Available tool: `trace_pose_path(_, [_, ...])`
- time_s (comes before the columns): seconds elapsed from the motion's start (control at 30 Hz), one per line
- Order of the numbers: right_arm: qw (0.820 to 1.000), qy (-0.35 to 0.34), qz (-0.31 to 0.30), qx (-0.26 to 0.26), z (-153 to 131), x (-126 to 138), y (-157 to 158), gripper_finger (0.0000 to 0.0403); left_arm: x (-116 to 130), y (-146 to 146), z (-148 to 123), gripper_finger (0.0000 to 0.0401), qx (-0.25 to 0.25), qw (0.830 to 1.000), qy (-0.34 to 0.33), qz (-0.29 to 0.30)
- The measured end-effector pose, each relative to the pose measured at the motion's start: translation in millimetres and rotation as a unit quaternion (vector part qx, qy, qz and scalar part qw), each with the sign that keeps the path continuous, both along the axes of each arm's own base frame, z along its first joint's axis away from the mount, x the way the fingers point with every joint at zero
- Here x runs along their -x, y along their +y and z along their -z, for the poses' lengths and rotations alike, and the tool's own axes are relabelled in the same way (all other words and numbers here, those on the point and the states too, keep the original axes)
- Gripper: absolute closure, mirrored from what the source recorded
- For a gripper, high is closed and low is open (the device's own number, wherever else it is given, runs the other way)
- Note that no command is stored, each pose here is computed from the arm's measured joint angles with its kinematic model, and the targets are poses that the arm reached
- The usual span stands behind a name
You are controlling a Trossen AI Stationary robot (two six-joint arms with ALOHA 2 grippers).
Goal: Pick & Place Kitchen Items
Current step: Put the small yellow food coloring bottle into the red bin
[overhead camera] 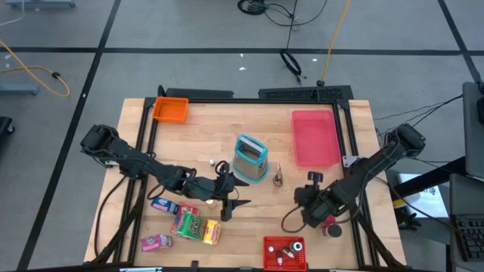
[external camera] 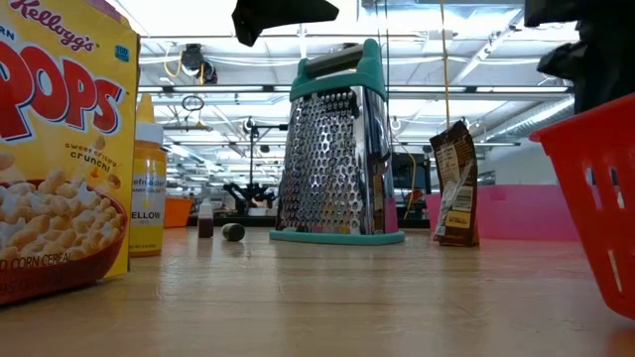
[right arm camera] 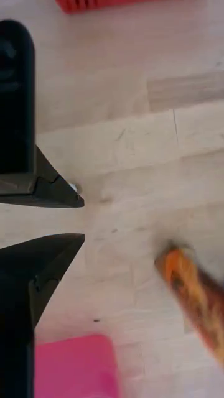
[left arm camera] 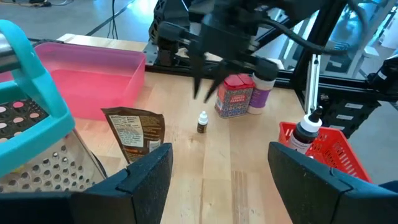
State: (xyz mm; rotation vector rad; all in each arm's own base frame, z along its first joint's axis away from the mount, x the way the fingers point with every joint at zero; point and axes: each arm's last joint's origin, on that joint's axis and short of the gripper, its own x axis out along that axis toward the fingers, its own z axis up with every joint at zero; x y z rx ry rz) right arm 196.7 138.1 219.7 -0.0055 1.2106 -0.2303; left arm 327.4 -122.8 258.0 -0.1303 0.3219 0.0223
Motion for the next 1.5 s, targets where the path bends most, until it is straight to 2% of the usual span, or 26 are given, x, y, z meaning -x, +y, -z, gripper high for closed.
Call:
trace_pose_path(0.27, [0.994,-0.077,0.019,-0.072,12.2,21.2,-17.6,0.0332,0.0,0.0,0.0,0.0134,0.0,1.0,0.0,0.0])
trace_pose_path(0.57, [0.989,-0.088,0.024,-0.118,31.2,28.4,-21.1,0.0332,0.0,-0.1,0.0,0.0135,-0.001,1.0,0.0,0.001])
trace_pose_path(1.0, [0.988,-0.095,0.015,-0.124,33.2,25.4,-17.1,0.026,0.0,0.0,0.0,0.0135,-0.001,1.0,0.0,0.0])
trace_pose_path(1.5, [0.995,-0.053,-0.005,-0.087,56.8,19.8,-6.6,0.0271,0.0,0.0,0.0,0.0135,-0.001,1.0,0.0,0.0])
